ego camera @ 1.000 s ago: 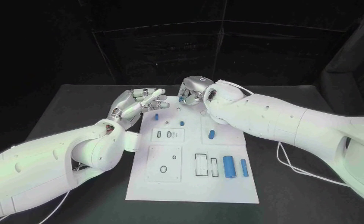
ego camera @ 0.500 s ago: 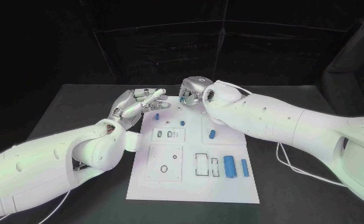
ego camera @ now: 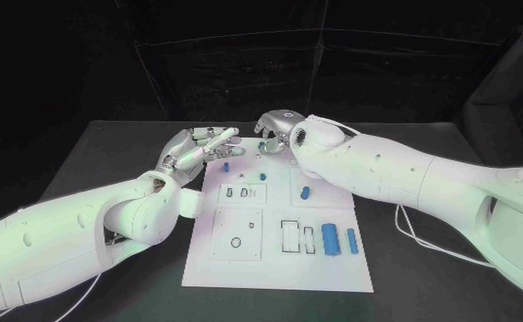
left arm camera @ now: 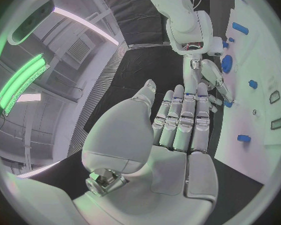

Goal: Assemble the parts on the task board

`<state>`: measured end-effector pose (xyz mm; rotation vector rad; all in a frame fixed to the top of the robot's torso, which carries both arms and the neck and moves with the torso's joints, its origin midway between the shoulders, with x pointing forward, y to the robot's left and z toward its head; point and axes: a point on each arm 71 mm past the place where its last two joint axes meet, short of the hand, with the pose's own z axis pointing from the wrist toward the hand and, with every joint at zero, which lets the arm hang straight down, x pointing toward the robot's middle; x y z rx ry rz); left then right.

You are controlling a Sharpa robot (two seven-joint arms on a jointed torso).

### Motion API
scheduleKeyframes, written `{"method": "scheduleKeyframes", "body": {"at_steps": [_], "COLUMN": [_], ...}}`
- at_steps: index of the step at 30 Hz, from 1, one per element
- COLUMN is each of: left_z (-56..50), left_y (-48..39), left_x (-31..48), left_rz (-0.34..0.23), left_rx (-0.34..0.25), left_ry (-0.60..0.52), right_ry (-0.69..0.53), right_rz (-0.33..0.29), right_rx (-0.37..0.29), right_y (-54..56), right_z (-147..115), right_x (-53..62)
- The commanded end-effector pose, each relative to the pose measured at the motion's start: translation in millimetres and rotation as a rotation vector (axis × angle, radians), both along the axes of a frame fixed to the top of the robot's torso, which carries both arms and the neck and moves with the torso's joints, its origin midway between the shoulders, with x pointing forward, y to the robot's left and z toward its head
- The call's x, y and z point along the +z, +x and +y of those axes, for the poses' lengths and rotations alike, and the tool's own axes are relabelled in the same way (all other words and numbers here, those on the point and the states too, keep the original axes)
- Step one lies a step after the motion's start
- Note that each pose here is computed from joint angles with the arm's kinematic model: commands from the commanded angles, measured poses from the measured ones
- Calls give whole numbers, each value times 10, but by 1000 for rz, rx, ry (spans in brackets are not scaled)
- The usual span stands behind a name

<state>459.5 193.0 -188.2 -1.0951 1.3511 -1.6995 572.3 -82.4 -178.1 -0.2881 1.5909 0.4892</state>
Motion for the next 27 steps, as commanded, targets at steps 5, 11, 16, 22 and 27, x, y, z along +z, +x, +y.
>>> {"method": "scheduleKeyframes", "body": {"at_steps": [5, 11, 16, 22, 27], "left_z": [3, 21, 43, 50, 44], "left_y": [3, 7, 10, 19, 23], "left_x": [15, 14, 12, 6, -9], "left_rz": [-9, -10, -10, -10, -7], "left_rx": [-14, -13, -9, -9, -11], "left_ry": [-5, -5, -4, -3, -2], "right_ry": [94, 203, 264, 253, 212], "right_rz": [-76, -82, -12, 111, 177], "right_rx": [10, -6, -50, -133, -189], "right_y": [-60, -175, -283, -341, -335], "right_z": [-108, -398, -751, -1154, -1349], "right_x": [111, 184, 194, 130, 71]}}
